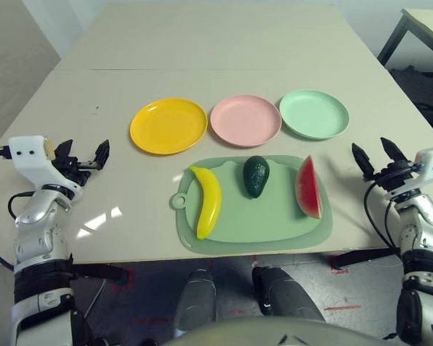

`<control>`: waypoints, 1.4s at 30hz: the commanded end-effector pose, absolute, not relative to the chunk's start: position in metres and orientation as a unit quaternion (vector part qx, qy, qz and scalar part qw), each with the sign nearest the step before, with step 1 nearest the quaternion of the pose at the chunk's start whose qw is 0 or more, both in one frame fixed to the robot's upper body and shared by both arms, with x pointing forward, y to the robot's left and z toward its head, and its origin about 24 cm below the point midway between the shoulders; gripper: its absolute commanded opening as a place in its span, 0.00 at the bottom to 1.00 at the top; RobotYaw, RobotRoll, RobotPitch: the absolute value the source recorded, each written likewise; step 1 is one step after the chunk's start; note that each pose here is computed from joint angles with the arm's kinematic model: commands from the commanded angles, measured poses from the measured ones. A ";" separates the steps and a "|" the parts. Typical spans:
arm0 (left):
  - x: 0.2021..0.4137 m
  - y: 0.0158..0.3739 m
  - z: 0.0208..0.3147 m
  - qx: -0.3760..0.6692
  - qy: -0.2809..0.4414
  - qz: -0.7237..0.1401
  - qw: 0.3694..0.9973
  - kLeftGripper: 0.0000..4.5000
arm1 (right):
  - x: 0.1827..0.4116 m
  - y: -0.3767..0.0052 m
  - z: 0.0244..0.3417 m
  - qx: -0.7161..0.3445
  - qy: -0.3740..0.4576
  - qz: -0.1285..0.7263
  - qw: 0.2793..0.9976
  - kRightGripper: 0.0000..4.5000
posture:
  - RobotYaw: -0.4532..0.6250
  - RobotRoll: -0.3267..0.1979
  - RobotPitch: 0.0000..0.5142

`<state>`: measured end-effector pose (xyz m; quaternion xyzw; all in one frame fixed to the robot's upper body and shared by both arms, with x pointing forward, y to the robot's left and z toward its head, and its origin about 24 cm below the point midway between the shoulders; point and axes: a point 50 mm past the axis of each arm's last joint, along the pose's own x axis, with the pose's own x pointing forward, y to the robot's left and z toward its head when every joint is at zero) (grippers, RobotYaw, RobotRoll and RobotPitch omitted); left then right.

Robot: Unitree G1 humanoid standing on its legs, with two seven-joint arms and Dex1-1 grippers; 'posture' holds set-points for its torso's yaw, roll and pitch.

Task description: Place the fruits into color-matched plates.

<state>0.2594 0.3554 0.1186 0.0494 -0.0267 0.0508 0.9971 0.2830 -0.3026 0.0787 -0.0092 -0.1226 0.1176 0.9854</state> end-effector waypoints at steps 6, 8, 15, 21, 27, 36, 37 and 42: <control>0.256 0.344 0.108 0.014 -0.046 0.061 0.997 1.00 | 0.276 -0.334 0.087 -0.032 -0.104 0.096 0.989 1.00 | 0.43 0.62 0.31; 0.250 0.339 0.115 -0.018 -0.085 0.071 0.994 1.00 | 0.272 -0.345 0.088 -0.033 -0.103 0.078 0.991 1.00 | 0.44 0.62 0.30; 0.233 0.316 0.136 -0.024 -0.069 -0.142 0.987 1.00 | 0.277 -0.347 0.083 0.003 -0.103 0.027 0.994 1.00 | 0.43 0.62 0.33; 0.233 0.277 0.171 0.051 -0.035 -0.423 0.904 1.00 | 0.299 -0.356 0.123 -0.072 -0.080 -0.084 0.991 1.00 | 0.40 0.62 0.33; 0.215 0.249 0.148 0.133 0.078 -0.590 0.792 1.00 | 0.316 -0.320 0.171 -0.265 -0.080 0.074 0.958 1.00 | 0.35 0.62 0.32; 0.215 0.243 0.138 0.141 0.081 -0.643 0.748 1.00 | 0.316 -0.272 0.217 -0.660 -0.072 0.341 0.665 1.00 | 0.35 0.62 0.28; 0.216 0.242 0.139 0.143 0.075 -0.643 0.748 1.00 | 0.315 -0.268 0.217 -0.686 -0.068 0.367 0.624 1.00 | 0.35 0.62 0.28; 0.222 0.245 0.151 0.166 0.049 -0.637 0.751 1.00 | 0.315 -0.249 0.229 -0.753 -0.058 0.455 0.472 1.00 | 0.35 0.62 0.27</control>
